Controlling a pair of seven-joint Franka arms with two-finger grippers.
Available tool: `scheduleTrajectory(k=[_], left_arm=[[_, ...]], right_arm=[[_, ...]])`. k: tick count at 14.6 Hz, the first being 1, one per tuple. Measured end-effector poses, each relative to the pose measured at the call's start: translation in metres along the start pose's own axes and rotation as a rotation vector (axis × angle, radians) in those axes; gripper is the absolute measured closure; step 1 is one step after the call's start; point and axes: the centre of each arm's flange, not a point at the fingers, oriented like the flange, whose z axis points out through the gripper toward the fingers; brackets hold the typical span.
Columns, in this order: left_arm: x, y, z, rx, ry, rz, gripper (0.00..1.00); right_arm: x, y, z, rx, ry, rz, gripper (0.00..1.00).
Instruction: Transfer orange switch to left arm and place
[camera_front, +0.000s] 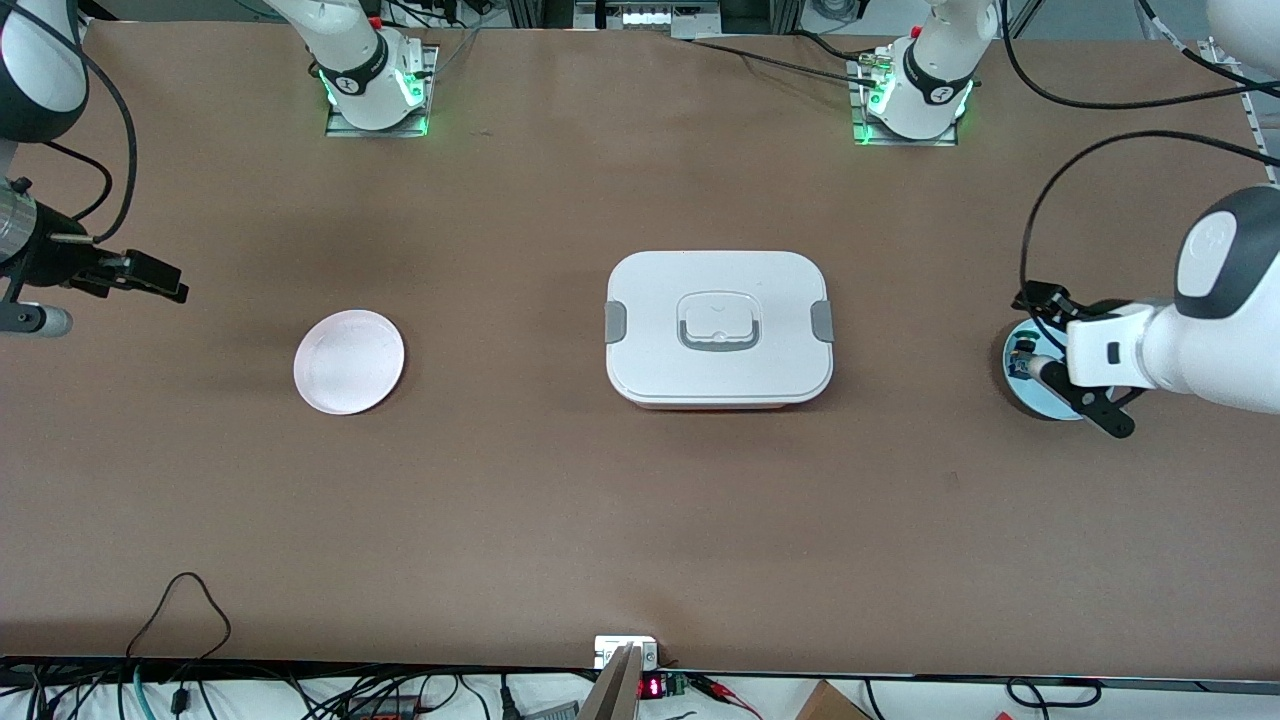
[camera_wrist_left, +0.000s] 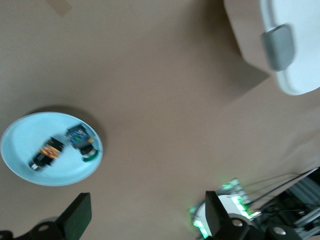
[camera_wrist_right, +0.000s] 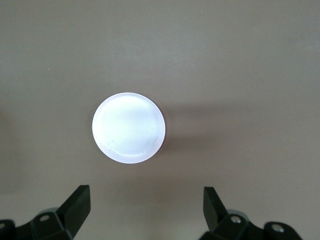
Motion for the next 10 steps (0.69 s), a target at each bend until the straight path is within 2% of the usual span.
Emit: scheduleTrajectory(k=[2,5,6,8,10], left_arm=[[-0.001,0.023,-0.024,0.022,0.026,-0.042,0.00],[-0.005,0.029,-0.059,0.103,0.149,-0.107,0.00],[-0.011,0.032,-0.068,0.094,0.184,-0.138,0.00],[-0.028,0.036,-0.086,0.077,0.274,-0.252,0.00],[-0.046,0.035,-0.095,0.090,0.372,-0.455,0.00]], right_arm=[[-0.002,0.000,-0.006,0.001,0.015,0.000,0.00],[-0.001,-0.003,-0.009,0.001,0.028,-0.006,0.00],[0.000,-0.007,-0.011,0.000,0.033,-0.013,0.00],[0.000,-0.013,-0.015,0.000,0.045,-0.023,0.00],[0.001,-0.012,-0.023,0.000,0.061,-0.020,0.00]])
